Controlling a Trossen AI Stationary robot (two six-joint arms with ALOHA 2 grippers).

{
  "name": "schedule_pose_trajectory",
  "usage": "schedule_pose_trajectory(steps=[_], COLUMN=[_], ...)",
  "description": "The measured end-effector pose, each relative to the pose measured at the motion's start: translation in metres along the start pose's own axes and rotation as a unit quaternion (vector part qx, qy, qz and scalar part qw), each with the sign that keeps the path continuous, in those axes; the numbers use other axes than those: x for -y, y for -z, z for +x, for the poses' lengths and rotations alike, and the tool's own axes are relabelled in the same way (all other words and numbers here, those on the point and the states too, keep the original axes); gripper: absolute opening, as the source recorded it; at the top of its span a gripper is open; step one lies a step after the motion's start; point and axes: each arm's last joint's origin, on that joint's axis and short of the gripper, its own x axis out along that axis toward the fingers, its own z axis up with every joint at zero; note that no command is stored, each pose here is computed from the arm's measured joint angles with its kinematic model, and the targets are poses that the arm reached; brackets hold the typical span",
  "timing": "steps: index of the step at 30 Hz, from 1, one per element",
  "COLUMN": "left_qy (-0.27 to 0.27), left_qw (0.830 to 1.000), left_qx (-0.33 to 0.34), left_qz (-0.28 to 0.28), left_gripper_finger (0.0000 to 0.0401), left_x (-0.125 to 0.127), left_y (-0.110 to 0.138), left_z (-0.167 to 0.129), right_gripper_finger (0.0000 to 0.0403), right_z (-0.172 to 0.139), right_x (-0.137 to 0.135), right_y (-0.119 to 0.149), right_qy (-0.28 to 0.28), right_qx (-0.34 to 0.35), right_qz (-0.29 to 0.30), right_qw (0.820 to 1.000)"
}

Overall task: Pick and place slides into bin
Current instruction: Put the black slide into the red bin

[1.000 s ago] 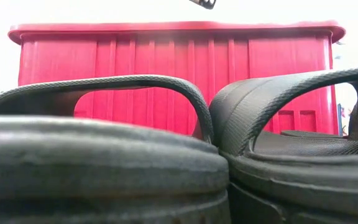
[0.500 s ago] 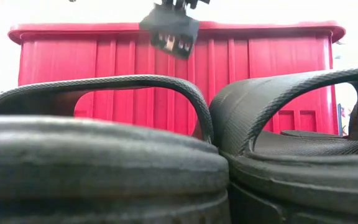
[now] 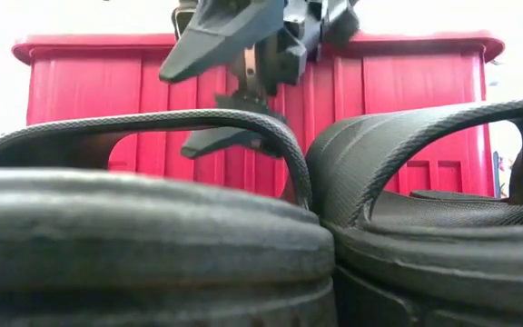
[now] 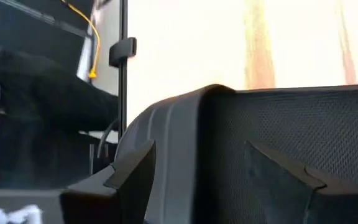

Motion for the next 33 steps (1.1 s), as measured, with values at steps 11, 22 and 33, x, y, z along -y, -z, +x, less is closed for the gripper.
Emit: schedule_pose_trajectory(steps=[11,22,33], left_qy=[0.000,0.000,0.000], left_qw=[1.000,1.000,0.999], left_qx=[0.000,0.000,-0.004], left_qz=[0.006,0.010,0.037], left_gripper_finger=[0.0021,0.0010,0.0026], left_x=[0.000,0.000,0.000], left_y=[0.000,0.000,0.001], left_z=[0.000,0.000,0.000], right_gripper_finger=[0.0235,0.0144,0.0007], right_z=[0.019,0.023,0.011], right_x=[-0.001,0.002,-0.022], right_y=[0.029,0.035,0.030], right_qy=[-0.068,-0.021,-0.110], right_qx=[-0.003,0.030,0.027], right_qz=[0.032,0.023,-0.009], right_qw=[0.997,0.999,0.994])
